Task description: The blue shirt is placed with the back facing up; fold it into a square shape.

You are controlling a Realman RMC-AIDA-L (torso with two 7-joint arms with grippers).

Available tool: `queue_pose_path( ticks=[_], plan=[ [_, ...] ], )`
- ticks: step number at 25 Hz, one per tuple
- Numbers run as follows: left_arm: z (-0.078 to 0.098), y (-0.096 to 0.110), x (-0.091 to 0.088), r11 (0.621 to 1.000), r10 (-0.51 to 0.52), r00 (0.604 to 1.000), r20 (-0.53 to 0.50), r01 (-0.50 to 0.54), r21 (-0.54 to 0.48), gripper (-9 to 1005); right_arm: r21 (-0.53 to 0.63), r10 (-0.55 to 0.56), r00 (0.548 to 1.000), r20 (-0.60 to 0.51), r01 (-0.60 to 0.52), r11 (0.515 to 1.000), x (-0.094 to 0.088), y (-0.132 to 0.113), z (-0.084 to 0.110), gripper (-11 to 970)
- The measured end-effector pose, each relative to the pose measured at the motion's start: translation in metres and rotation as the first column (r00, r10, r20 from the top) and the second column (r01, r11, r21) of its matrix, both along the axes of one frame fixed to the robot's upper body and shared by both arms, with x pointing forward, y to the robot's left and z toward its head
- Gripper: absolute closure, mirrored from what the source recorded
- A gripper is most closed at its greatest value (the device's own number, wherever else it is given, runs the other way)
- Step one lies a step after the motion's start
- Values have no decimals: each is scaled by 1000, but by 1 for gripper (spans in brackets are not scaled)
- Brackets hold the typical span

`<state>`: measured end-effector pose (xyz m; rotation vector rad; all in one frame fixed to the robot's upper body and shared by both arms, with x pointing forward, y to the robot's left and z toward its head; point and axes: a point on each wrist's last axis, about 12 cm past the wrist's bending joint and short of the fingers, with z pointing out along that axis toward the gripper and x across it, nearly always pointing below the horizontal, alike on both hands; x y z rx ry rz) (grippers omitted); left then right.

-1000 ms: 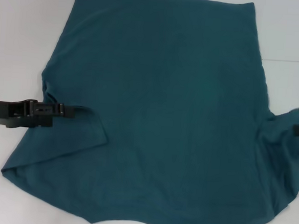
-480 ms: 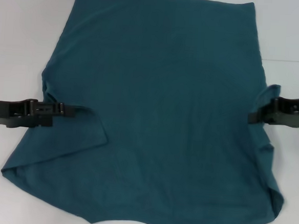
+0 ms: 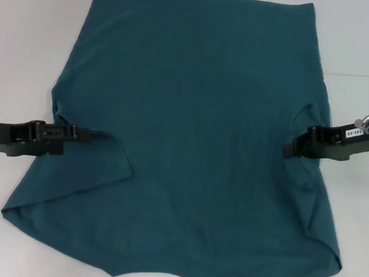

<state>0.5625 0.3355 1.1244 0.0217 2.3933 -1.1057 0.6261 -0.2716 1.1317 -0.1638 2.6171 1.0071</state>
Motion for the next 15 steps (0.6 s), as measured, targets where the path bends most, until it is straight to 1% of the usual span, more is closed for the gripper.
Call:
queue_pose_path(
  ticks=[3, 7, 11, 15],
  plan=[
    [0, 0, 0, 1000, 2, 1000, 1, -2, 0, 34, 7, 0, 1000, -7, 0, 1000, -1, 0, -2, 937],
    [-1, 2, 0, 1000, 11, 1000, 2, -11, 0, 34, 38, -17, 1000, 1, 17, 999, -3, -3, -2, 843],
    [-1, 9, -4, 998, 57, 998, -12, -57, -32, 34, 78, -22, 1000, 6, 21, 997, -6, -9, 0, 748],
    [-3, 23, -16, 989, 122, 990, -69, -127, -73, 34, 77, -28, 1000, -1, 28, 997, -10, -21, 2, 585]
  ],
)
